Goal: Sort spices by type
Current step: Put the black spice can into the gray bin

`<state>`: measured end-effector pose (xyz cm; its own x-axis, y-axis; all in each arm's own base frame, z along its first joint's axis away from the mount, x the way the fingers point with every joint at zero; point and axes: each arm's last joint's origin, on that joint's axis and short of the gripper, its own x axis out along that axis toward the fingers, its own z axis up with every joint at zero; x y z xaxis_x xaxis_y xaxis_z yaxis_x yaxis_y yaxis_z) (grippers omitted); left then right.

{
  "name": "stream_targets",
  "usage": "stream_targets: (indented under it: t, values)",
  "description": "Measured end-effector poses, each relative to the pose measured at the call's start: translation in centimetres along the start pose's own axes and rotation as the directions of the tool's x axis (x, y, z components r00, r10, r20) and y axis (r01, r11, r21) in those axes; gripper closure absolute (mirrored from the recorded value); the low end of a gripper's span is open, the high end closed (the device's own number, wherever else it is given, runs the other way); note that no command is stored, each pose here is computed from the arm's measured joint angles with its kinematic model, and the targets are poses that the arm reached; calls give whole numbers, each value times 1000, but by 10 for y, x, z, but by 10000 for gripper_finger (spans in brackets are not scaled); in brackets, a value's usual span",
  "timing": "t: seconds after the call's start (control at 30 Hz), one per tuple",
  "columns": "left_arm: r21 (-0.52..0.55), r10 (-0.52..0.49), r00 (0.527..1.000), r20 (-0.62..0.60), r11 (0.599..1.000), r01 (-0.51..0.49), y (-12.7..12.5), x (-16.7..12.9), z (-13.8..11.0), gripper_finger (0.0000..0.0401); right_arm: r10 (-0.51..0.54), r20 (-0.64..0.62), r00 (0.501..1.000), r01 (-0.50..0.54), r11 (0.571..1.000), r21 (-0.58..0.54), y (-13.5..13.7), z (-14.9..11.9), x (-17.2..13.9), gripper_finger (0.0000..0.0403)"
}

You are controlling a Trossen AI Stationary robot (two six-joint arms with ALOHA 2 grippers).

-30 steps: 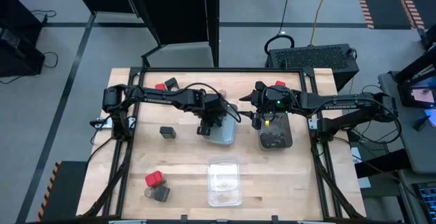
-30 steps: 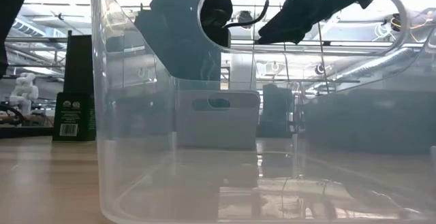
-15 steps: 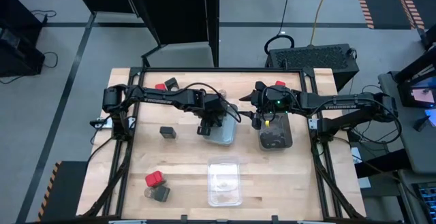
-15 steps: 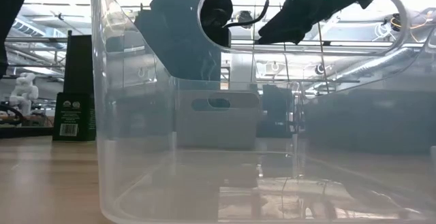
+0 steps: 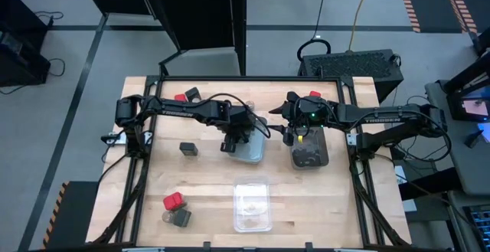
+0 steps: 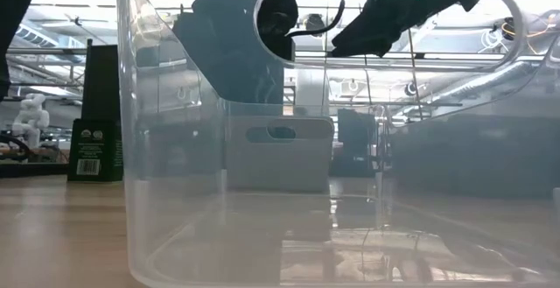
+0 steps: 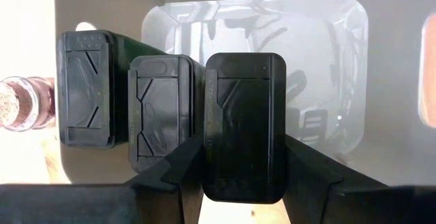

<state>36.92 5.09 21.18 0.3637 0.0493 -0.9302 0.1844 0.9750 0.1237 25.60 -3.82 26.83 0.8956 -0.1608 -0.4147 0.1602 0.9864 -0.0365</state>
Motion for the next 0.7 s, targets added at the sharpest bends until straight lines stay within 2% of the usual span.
stream_targets:
  t: [0.2,0.4,0.5,0.6,0.7]
  values:
    - [0,-1,1000,-6,1000,1,0,0,-1,227,1,0,1000,-1,1000,7,0,0,0,165]
    - [0,25,1000,12,1000,-25,1,0,2,161,1,0,1000,-1,1000,7,0,0,0,165]
    - [9,73,997,-31,997,-73,2,-3,1,138,1,0,1000,-1,1000,7,0,0,0,165]
    - [11,79,995,-63,997,-78,3,-9,1,132,1,-1,1000,-1,1000,7,0,0,0,165]
    - [17,34,995,-89,999,-33,0,-13,1,132,1,-3,1000,-1,1000,7,0,0,0,165]
